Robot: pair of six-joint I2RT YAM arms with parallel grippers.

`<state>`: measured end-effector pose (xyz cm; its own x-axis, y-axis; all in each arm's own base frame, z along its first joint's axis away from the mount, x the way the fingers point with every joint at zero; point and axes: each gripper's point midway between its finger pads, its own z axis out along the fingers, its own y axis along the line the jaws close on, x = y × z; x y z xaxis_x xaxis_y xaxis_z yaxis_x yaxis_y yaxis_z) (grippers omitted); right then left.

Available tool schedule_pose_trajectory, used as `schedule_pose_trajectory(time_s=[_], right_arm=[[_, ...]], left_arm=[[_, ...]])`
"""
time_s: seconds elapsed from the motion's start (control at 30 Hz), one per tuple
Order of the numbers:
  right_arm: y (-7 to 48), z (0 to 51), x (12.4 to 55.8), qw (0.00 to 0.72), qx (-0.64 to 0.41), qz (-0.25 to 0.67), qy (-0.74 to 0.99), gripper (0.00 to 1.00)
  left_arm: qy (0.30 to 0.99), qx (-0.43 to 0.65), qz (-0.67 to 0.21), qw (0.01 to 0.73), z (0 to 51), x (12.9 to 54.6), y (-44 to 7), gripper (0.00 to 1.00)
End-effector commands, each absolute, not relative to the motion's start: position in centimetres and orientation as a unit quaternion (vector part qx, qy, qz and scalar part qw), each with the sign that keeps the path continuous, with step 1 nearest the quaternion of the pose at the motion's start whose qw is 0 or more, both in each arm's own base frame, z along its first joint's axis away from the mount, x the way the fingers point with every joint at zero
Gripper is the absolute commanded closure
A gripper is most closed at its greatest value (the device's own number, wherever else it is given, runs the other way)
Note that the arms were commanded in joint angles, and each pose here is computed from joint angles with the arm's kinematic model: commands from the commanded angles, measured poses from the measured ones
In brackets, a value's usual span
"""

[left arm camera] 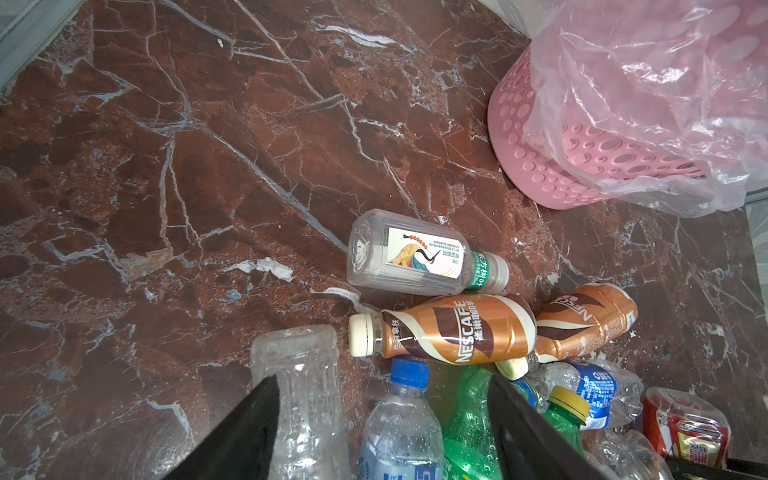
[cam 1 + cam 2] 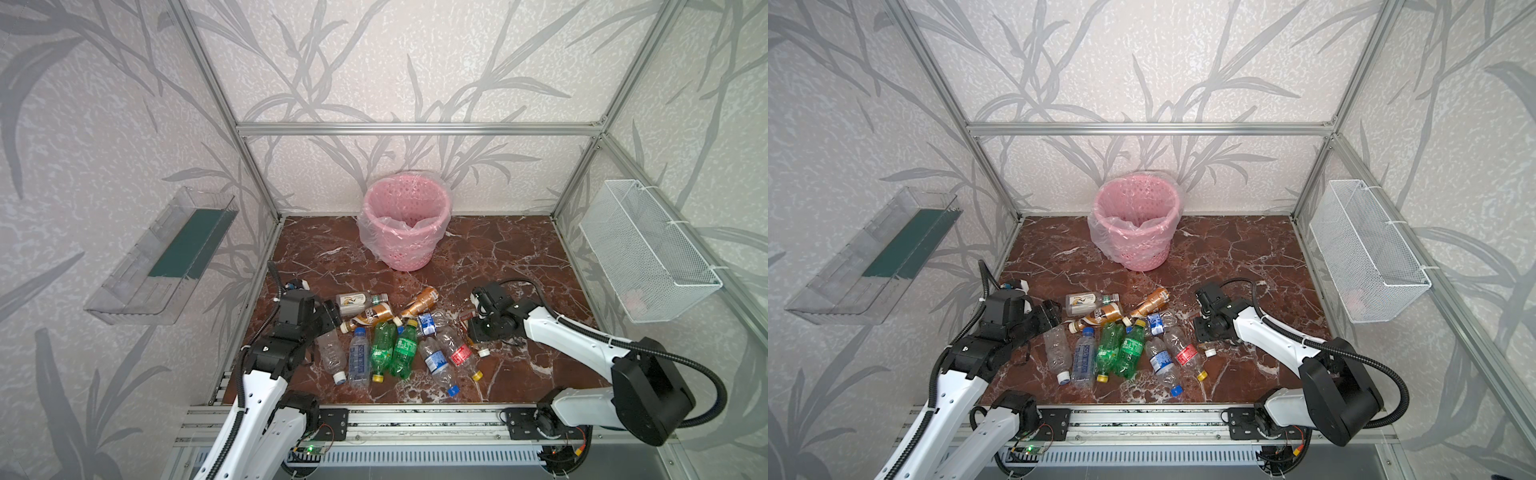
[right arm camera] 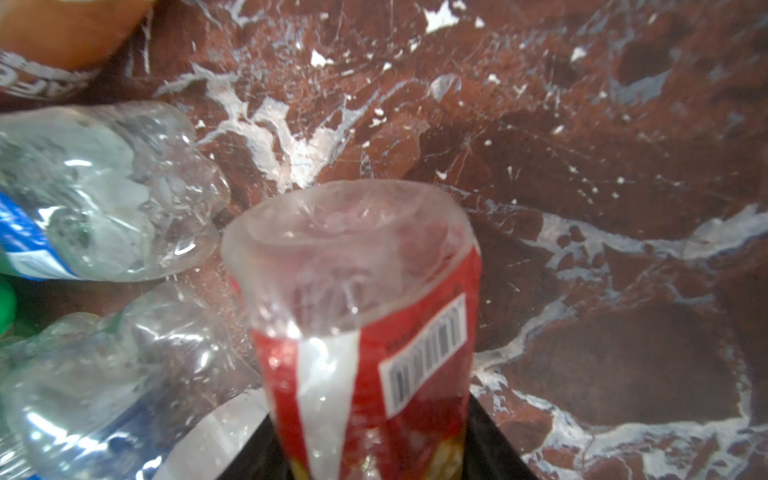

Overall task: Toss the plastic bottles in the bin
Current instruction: 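Lift the red-labelled bottle over the pink bin and release it, then return the right gripper to the pile while the left gripper grasps a clear ridged bottle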

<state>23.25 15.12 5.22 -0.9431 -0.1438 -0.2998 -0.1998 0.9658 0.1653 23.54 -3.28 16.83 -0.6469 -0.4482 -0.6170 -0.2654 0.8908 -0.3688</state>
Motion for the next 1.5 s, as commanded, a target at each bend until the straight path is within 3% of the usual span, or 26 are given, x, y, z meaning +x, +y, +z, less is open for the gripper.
schedule_pose_trajectory(time_s=[0.0,0.2,0.3,0.4,0.57,0.67,0.7,0.73,0.77,0.8,1.0,1.33,1.47], right_arm=[[15.1,6.6,23.5,0.17,-0.072,0.114,0.976,0.5],[16.1,9.9,24.7,0.236,-0.06,0.171,0.955,0.5],[17.7,14.1,26.4,0.321,-0.061,0.236,0.915,0.5],[19.4,21.2,28.8,0.39,-0.057,0.301,0.868,0.52],[23.7,37.4,35.7,0.505,-0.077,0.366,0.778,0.5],[26.0,41.8,41.9,0.514,-0.064,0.368,0.772,0.38],[26.5,42.0,43.3,0.5,-0.062,0.379,0.776,0.32],[26.7,42.2,44.4,0.489,-0.054,0.386,0.78,0.22],[26.5,41.6,45.1,0.48,-0.047,0.378,0.791,0.07],[26.1,41.6,45.1,0.482,-0.043,0.367,0.795,0.01],[21.8,41.9,40.2,0.511,-0.038,0.317,0.798,0.01],[19.1,23.6,30.9,0.351,-0.028,0.295,0.888,0.05],[18.7,18.4,28.2,0.303,-0.019,0.296,0.905,0.06]], left_arm=[[0.9,-0.202,-0.132,0.362,16.9,23.4,-3.6,0.21],[0.902,-0.202,-0.141,0.355,16.7,23.5,-4.0,0.21],[0.901,-0.201,-0.143,0.357,16.9,23.7,-4.1,0.21],[0.899,-0.199,-0.146,0.362,17.7,24.0,-4.2,0.21],[0.89,-0.195,-0.155,0.382,20.3,24.9,-4.4,0.21],[0.884,-0.192,-0.163,0.393,22.0,25.4,-4.6,0.21],[0.882,-0.191,-0.166,0.397,22.5,25.6,-4.7,0.21],[0.881,-0.189,-0.168,0.399,22.9,25.7,-4.8,0.21],[0.881,-0.187,-0.17,0.401,23.2,25.8,-4.9,0.21],[0.881,-0.184,-0.171,0.402,23.5,25.7,-4.9,0.21],[0.87,-0.191,-0.166,0.424,23.7,25.2,-4.3,0.19],[0.881,-0.231,-0.148,0.387,18.9,24.0,-3.5,0.2],[0.881,-0.273,-0.129,0.365,17.0,23.5,-2.6,0.22]])
